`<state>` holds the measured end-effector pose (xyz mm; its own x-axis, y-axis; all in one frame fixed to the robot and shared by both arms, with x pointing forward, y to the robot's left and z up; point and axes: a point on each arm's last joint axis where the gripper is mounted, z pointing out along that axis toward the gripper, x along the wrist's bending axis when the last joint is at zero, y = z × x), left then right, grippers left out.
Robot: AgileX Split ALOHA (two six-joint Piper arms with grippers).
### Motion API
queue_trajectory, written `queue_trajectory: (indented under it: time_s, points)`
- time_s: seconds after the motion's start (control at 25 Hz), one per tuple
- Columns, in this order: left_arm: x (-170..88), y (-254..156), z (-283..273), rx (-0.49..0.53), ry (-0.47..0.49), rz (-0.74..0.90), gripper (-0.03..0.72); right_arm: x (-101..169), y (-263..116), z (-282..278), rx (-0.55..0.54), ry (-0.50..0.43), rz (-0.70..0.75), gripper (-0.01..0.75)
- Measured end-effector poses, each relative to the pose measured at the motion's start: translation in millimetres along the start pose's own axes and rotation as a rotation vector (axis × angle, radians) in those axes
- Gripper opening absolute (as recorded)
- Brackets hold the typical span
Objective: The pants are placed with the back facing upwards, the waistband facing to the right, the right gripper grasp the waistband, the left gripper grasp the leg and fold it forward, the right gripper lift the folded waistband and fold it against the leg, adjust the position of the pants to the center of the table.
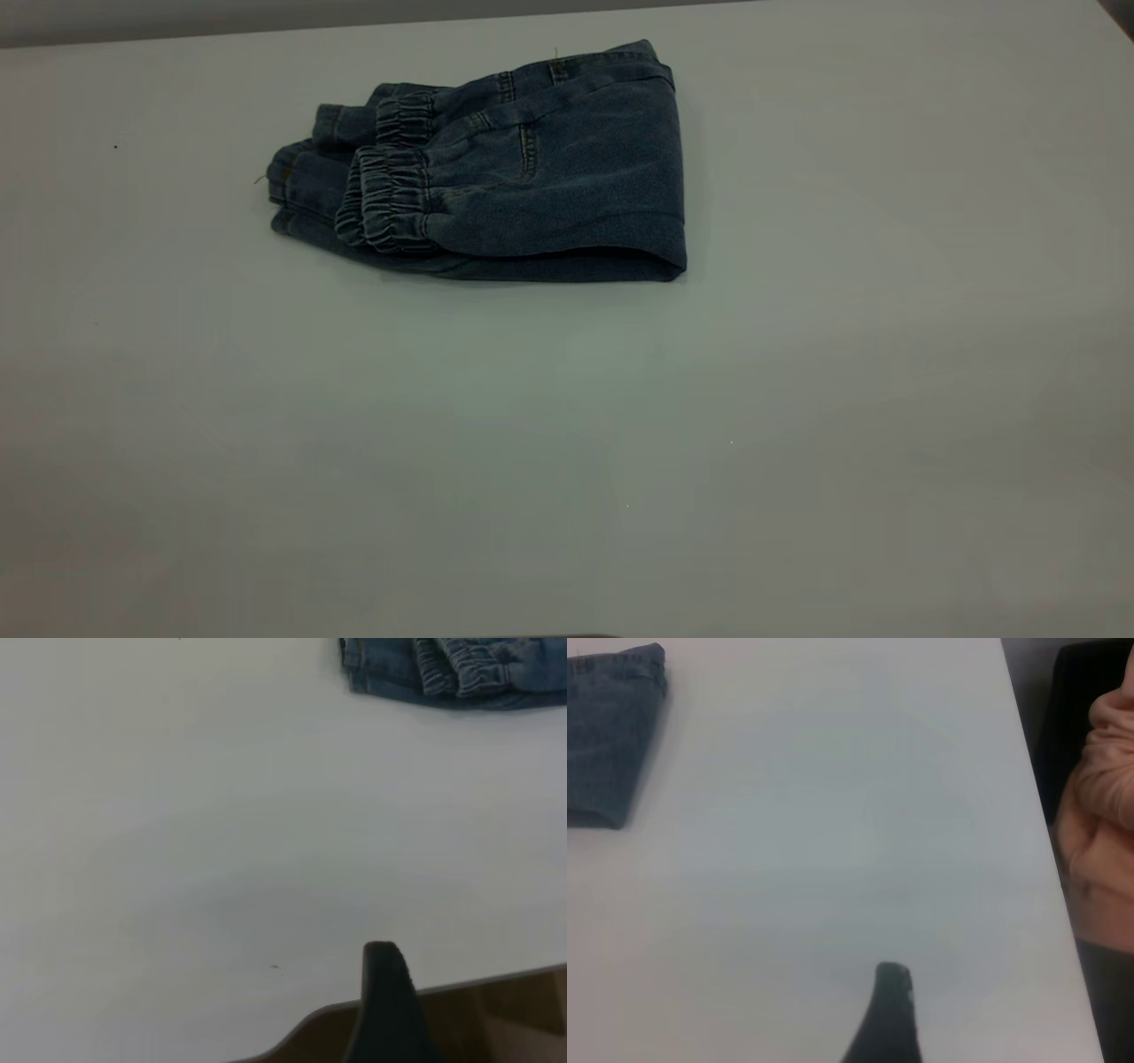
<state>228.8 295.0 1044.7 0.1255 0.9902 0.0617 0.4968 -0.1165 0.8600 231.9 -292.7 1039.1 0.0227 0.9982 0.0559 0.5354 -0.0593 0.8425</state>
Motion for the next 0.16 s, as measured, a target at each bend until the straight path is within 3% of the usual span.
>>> queue_trajectory:
  time_s: [0.16]
  points:
    - [0.0, 0.0, 0.0, 0.000, 0.000, 0.000, 0.442, 0.0, 0.0, 0.0, 0.000, 0.000, 0.000, 0.570]
